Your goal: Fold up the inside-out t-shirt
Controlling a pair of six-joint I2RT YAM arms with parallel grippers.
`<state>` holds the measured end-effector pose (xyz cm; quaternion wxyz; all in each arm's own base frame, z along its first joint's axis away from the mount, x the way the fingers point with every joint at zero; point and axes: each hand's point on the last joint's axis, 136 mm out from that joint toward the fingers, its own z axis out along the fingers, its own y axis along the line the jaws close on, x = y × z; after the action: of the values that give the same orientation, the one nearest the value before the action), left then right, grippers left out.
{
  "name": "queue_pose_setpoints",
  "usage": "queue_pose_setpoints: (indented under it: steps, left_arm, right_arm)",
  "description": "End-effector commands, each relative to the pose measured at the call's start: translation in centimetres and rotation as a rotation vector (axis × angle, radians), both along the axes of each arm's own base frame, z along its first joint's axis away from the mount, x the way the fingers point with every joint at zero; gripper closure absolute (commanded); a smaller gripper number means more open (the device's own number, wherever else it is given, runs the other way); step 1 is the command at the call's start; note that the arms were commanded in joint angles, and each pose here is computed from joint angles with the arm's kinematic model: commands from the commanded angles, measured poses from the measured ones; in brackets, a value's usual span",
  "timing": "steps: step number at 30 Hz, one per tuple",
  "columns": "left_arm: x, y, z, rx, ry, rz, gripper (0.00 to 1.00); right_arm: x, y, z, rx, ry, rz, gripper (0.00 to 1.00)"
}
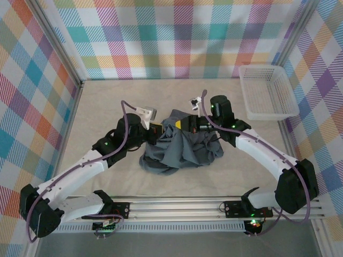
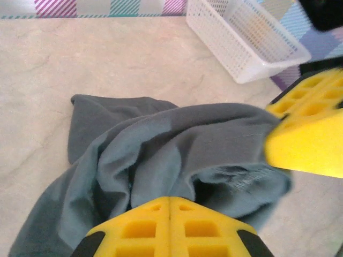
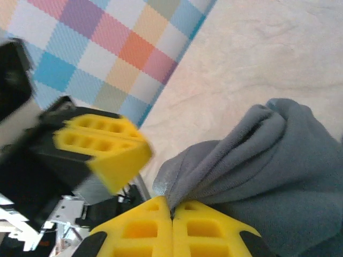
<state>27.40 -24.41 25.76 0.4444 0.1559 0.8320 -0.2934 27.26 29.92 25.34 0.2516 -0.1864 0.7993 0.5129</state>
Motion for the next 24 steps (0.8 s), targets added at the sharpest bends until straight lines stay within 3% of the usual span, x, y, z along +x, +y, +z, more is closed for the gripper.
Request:
queue_pose_setpoints:
  steps: [1,5,6,9,11,17,24]
  left_arm:
    - [-1.4,-1.5,3.5,-0.11,0.046,-0.084,1.0]
    - [-2.6,-4.1,3.0,-0.054,0.175,-0.243,1.0]
    - [-2.3,-4.2,2.0,-0.027,0.195,-0.245,0.96]
    - [-1.1,-4.3,-0.1,0.008,0.204,-0.214,0.65]
    - [-0.2,-4.7,-0.6,-0.008,0.195,-0.209,0.55]
    - [1.7,-5.3,-2.8,-0.01,0.163,-0.219,0.57]
    - [4.5,-5.0,-5.4,0.047,0.148,-0.125,0.65]
  right_arm:
    - [1.7,-2.2,-2.5,-0.164,-0.01,-0.104,1.0]
    - [1.1,-2.1,-2.6,-0.156,-0.031,-0.024,1.0]
    - [0.7,-1.6,-2.1,-0.122,-0.034,0.003,1.0]
    - [0.2,-1.0,-1.2,-0.065,-0.025,0.04,1.0]
    - [-0.1,-1.0,-0.8,-0.06,-0.023,0.049,1.0]
    - [-0.6,-1.1,0.4,-0.034,-0.038,0.061,1.0]
    - [-0.9,-0.7,1.5,0.005,-0.04,0.085,1.0]
